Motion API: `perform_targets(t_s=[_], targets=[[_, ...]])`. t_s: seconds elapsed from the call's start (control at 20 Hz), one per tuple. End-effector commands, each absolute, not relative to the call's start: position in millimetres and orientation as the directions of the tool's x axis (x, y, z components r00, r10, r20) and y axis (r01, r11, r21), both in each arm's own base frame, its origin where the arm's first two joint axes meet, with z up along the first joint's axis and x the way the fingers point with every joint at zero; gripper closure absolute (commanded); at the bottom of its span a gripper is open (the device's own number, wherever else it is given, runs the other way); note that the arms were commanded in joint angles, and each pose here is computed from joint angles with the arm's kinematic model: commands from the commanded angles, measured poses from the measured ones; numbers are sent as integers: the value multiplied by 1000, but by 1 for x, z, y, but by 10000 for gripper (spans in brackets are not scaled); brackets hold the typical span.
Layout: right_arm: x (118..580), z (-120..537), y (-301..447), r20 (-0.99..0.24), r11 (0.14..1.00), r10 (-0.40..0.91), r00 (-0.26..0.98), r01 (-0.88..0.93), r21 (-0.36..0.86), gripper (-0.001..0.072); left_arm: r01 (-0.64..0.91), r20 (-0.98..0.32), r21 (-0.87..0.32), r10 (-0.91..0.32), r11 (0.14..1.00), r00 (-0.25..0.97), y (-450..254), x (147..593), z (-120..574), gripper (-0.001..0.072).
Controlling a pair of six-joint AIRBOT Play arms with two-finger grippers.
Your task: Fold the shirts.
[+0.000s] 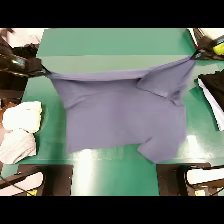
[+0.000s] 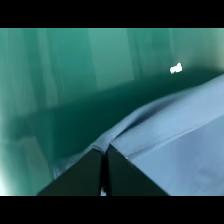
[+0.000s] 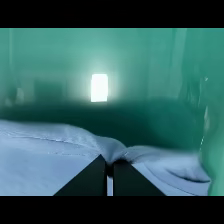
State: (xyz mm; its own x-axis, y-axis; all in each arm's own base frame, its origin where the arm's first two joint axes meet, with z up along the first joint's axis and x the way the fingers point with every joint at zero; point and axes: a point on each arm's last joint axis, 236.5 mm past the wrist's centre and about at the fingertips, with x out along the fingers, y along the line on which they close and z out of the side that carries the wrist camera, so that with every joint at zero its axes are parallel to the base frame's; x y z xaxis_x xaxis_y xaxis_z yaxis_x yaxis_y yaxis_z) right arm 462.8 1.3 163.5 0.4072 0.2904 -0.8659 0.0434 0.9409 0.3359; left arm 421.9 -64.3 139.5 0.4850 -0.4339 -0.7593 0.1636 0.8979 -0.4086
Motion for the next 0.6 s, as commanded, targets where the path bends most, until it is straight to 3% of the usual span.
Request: perform_targets(t_s=[0.0,0.3,0.55], targets=[[510,105,3,-870,934,295,395,72,349,696,129,-770,-429,-437,894,464,-60,461,73,682],[567,82,-10,-808,936,256,531,74,345,695,125,-555,-463,-397,878,731,-48,538,103,682],[569,77,-35,-829,968,148,539,94,234,696,132,-509,-402,-341,906,790,-40,553,113,682]])
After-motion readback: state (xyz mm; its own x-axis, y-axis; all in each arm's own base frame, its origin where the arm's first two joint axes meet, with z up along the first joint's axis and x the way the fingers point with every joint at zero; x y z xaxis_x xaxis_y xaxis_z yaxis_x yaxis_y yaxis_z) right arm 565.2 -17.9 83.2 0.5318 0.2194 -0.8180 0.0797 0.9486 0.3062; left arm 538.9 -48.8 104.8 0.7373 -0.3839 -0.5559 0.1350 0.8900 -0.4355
